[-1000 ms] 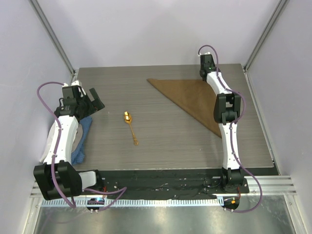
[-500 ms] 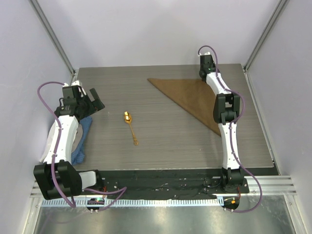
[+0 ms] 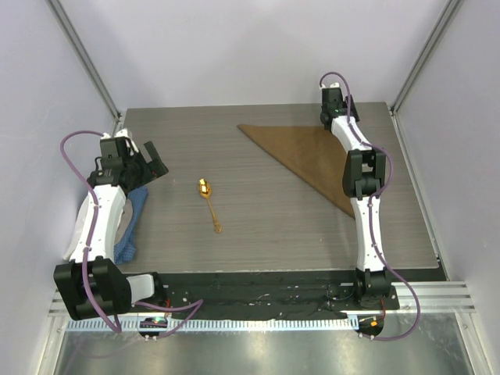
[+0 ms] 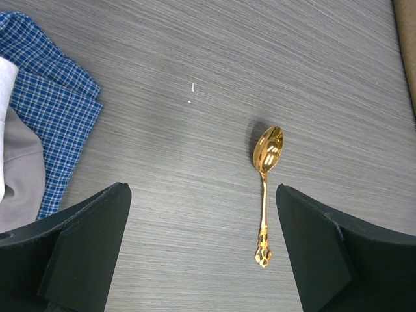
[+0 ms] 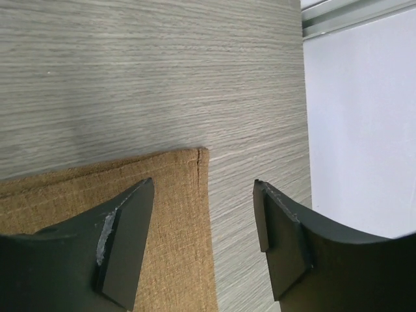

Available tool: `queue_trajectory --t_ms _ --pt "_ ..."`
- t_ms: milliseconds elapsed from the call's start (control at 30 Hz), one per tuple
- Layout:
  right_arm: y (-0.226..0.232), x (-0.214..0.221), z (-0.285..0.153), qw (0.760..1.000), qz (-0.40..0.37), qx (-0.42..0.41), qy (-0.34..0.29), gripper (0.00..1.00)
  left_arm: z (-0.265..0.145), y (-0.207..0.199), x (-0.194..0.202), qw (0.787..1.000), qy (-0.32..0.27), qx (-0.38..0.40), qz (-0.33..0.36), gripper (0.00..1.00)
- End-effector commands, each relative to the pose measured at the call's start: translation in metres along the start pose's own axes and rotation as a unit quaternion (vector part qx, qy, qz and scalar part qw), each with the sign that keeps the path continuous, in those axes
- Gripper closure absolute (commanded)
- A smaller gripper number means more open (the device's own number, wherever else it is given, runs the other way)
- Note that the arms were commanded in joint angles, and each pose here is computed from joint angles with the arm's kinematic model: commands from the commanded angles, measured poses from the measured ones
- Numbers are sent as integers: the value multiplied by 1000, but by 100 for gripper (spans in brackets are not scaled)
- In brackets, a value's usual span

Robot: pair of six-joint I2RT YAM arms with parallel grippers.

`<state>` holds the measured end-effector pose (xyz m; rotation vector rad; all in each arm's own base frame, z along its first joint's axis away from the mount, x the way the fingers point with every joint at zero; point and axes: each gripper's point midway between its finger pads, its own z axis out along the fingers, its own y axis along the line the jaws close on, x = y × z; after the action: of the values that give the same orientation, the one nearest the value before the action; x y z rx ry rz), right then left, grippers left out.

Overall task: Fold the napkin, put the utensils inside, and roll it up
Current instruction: Fold the napkin, then grab a utensil with the right arm

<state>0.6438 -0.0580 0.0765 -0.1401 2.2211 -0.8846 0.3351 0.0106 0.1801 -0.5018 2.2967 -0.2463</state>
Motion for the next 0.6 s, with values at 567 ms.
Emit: queue_trajectory --t_ms 567 --pt "192 -13 -363 889 109 -442 -56 33 -57 -37 -70 990 -130 60 -8 3"
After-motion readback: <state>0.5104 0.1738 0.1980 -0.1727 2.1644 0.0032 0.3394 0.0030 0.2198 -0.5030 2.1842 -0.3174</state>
